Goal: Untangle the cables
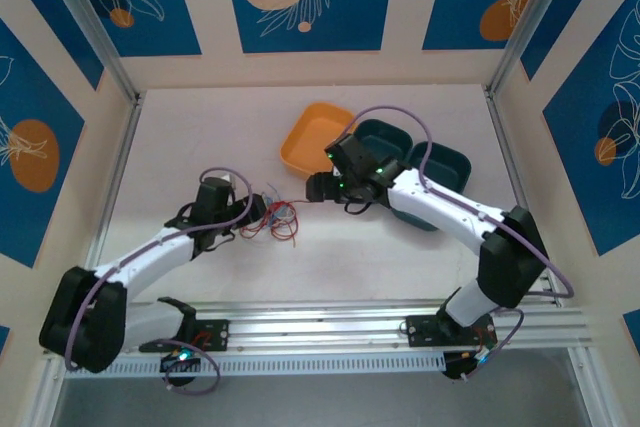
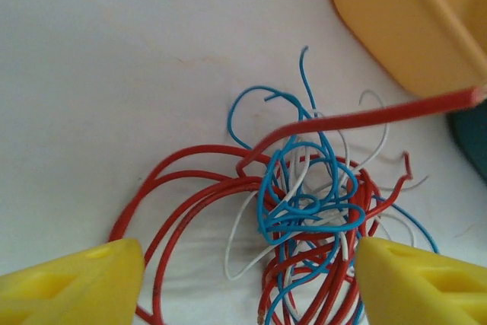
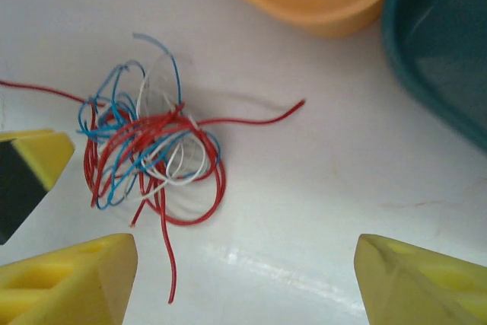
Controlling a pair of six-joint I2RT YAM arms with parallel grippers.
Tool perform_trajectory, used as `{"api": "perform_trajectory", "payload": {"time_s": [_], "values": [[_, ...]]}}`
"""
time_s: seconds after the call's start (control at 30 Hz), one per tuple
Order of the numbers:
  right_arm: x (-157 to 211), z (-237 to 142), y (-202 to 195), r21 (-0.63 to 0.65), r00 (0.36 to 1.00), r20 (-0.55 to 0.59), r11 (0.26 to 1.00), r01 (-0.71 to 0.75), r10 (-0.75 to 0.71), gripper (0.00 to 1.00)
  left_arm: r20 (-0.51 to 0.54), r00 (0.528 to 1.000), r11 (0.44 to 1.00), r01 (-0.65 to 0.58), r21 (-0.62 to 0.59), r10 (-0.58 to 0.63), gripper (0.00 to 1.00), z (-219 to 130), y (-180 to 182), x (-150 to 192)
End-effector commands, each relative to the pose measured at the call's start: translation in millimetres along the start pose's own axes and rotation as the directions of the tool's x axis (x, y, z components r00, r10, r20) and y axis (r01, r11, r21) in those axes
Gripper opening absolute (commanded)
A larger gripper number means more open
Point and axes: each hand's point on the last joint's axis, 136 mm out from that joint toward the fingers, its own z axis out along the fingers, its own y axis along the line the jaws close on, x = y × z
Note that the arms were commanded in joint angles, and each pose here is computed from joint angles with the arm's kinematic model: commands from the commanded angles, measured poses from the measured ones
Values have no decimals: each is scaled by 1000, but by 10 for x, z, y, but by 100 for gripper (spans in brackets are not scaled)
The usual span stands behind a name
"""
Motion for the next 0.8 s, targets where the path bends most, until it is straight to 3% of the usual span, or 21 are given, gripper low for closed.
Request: {"api": "perform_trajectory", "payload": {"time_s": [0.0, 0.07, 0.13, 0.3, 0.43, 0.77], "values": [[143, 91, 131, -43, 993, -104, 998, -55, 51, 73, -18, 1000, 998, -17, 67, 18, 59, 128, -220, 34], [176, 137, 148, -46, 990, -127, 997, -63, 57, 71, -45, 998, 994, -34, 103, 39, 44, 211, -352, 97], [195, 164, 152, -45, 988, -144, 996, -71, 64, 69, -61, 997, 987, -47, 155, 57, 37, 271, -523, 142], [207, 170, 150, -41, 985, -163, 997, -68, 61, 63, -77, 996, 962, -26, 273, 49, 35, 315, -909, 200], [253, 164, 171, -43, 983, -177, 997, -65, 56, 56, -47, 999, 958, 14, 286, 0, 43, 234, -963, 138], [325, 166, 388, 36, 979, -193, 997, 70, -62, 34, 193, 980, 998, 47, 48, -56, 64, -325, -410, -199]]}}
